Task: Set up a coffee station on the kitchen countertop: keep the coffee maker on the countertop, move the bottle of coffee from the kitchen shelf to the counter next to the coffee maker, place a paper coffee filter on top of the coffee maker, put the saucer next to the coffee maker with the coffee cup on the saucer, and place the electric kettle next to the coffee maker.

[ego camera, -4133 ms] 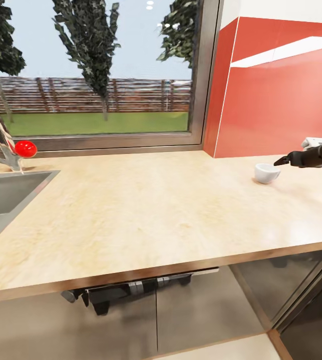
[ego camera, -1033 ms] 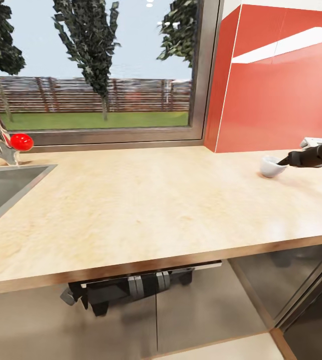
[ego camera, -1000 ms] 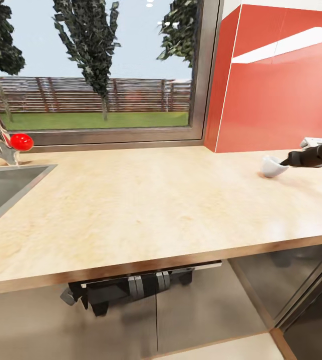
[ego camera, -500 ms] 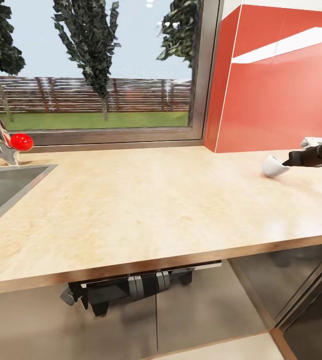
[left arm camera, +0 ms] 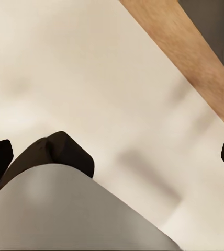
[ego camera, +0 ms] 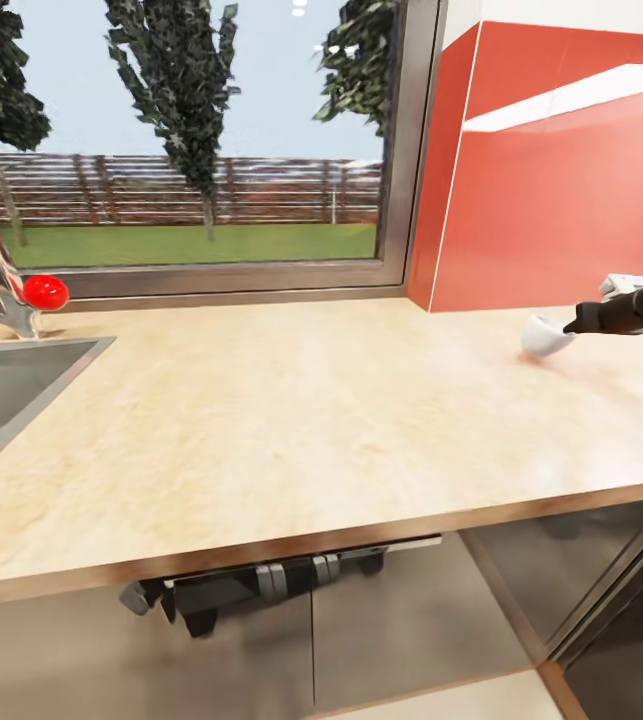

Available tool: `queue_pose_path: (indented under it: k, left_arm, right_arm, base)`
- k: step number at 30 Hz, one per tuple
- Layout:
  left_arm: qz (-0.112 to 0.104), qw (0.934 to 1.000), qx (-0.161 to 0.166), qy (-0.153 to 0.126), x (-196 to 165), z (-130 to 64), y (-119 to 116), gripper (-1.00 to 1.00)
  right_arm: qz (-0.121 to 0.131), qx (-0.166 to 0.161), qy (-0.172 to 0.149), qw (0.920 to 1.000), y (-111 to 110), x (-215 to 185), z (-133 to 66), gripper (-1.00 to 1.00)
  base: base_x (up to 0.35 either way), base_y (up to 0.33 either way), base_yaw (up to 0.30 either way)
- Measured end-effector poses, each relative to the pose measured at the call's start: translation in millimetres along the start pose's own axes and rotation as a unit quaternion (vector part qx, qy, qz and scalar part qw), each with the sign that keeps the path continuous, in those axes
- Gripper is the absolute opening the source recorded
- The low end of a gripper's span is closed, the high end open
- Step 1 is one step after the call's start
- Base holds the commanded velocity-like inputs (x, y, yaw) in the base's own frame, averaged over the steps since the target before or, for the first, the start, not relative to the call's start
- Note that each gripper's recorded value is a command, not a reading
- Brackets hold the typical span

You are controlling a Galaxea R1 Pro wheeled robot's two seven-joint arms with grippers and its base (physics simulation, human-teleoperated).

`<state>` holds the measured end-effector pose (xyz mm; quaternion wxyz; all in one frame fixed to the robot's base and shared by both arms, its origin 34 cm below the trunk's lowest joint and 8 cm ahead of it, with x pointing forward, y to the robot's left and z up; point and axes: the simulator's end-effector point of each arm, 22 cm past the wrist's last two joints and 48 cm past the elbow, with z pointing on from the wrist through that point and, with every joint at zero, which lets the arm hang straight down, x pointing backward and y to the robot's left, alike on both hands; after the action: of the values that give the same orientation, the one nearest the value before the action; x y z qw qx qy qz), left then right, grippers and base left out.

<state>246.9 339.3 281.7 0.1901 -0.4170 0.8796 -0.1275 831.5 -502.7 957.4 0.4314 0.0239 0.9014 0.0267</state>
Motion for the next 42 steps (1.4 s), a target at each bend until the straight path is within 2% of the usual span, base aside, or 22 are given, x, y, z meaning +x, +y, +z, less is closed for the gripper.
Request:
queue_pose_path:
  k: [9,15,18,20,25,27,30,34,39,40,41,42]
  left_arm:
    - [0.0,1.0,0.0,0.001,-5.9,-15.4,-10.3,1.0]
    - [0.001,1.0,0.001,0.001,-9.7,-25.6,-16.9,1.0]
    - [0.001,1.0,0.0,0.001,-11.8,-30.7,-19.9,1.0]
    - [0.001,1.0,0.0,0.001,-13.1,-34.1,-21.9,1.0]
    - [0.001,1.0,0.0,0.001,-16.5,-42.5,-26.8,1.0]
    - [0.001,1.0,0.0,0.001,-16.5,-42.6,-26.8,1.0]
    - [0.001,1.0,0.0,0.001,-16.5,-42.6,-27.0,1.0]
    - [0.001,1.0,0.001,0.001,-16.5,-42.6,-27.1,1.0]
    - [0.0,1.0,0.0,0.001,-16.6,-42.6,-27.1,1.0]
    - [0.0,1.0,0.0,0.001,-16.6,-42.6,-27.0,1.0]
    - [0.0,1.0,0.0,0.001,-16.6,-42.6,-27.0,1.0]
    - [0.0,1.0,0.0,0.001,-16.6,-42.5,-27.0,1.0]
  right_arm:
    - [-0.002,0.002,0.001,1.0,1.4,-17.3,-9.1,-1.0]
    - [-0.013,0.01,-0.005,0.9999,13.1,-35.9,-12.6,-1.0]
    - [-0.035,0.021,-0.025,0.9989,35.6,-61.2,-17.3,-1.0]
    - [-0.045,0.027,-0.03,0.9982,40.7,-70.1,-20.5,-1.0]
    - [-0.096,0.057,-0.052,0.9924,57.9,-102.3,-38.3,-1.0]
    - [-0.128,0.071,-0.06,0.9874,67.1,-111.8,-44.7,-1.0]
    - [-0.15,0.08,-0.069,0.983,74.6,-119.6,-50.7,-1.0]
    - [-0.171,0.086,-0.074,0.9787,82.3,-124.9,-54.7,-1.0]
    - [-0.175,0.083,-0.075,0.9783,85.6,-125.4,-54.9,-1.0]
    - [-0.175,0.076,-0.074,0.9789,88.7,-124.4,-54.3,-1.0]
    - [-0.175,0.041,-0.068,0.9813,103.1,-119.0,-52.3,-1.0]
    - [-0.179,0.041,-0.067,0.9807,102.9,-118.8,-52.4,-1.0]
  base:
    - [0.0,0.0,0.0]
    - [0.0,0.0,0.0]
    - [0.0,0.0,0.0]
    - [0.0,0.0,0.0]
    - [0.0,0.0,0.0]
    - [0.0,0.0,0.0]
    - [0.0,0.0,0.0]
    - [0.0,0.0,0.0]
    - [0.0,0.0,0.0]
    - [-0.007,0.0,0.0]
    - [-0.051,0.0,0.0]
    - [-0.127,0.0,0.0]
